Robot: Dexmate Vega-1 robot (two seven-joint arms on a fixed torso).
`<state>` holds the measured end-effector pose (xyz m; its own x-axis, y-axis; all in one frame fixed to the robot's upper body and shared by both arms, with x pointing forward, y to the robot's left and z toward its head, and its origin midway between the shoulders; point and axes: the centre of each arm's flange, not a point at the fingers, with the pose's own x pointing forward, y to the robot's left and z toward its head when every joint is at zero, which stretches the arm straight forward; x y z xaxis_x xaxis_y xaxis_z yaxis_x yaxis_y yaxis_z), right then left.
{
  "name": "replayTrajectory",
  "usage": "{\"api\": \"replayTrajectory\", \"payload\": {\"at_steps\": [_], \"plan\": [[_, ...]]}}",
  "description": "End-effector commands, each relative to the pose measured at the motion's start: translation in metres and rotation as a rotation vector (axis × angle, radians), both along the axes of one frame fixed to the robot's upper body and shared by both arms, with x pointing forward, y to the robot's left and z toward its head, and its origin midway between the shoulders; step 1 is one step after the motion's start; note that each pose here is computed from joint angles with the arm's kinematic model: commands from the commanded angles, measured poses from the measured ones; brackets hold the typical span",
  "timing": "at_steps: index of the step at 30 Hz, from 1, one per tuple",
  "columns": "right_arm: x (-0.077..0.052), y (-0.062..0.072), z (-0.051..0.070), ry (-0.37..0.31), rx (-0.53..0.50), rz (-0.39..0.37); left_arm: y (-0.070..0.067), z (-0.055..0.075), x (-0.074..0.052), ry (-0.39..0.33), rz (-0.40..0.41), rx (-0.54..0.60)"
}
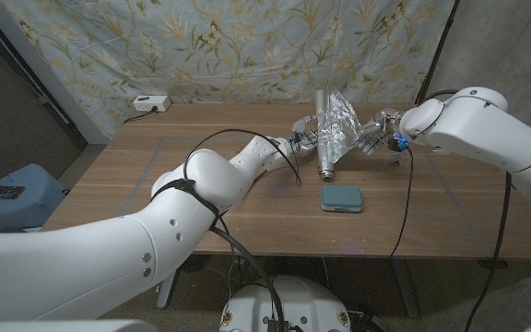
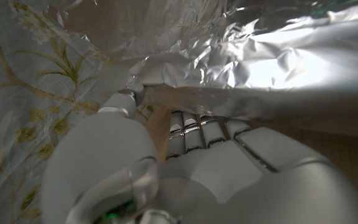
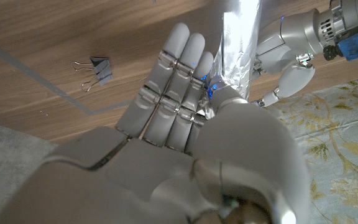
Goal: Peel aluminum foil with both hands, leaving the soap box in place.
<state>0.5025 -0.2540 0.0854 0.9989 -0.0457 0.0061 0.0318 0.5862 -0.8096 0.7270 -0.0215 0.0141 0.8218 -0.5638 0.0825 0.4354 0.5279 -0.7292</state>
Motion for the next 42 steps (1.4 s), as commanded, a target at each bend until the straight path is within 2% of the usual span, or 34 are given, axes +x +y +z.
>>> {"api": "replayTrajectory", "payload": {"at_steps": [1,18,28,31,42], "plan": [[0.002,0.003,0.002,0.007,0.000,0.002,-0.013,-0.001,-0.003,-0.017,0.022,0.020],[0.001,0.009,0.005,-0.002,-0.001,-0.001,-0.030,-0.003,-0.010,-0.039,-0.004,0.051],[-0.001,0.012,0.010,-0.001,-0.012,-0.009,-0.036,-0.007,-0.013,-0.012,-0.017,0.044],[-0.004,0.013,0.014,-0.006,-0.023,-0.004,-0.036,-0.012,-0.013,0.019,-0.018,0.033],[-0.017,0.016,0.024,-0.027,-0.054,0.008,-0.038,-0.016,-0.014,0.029,-0.023,0.030]]}}
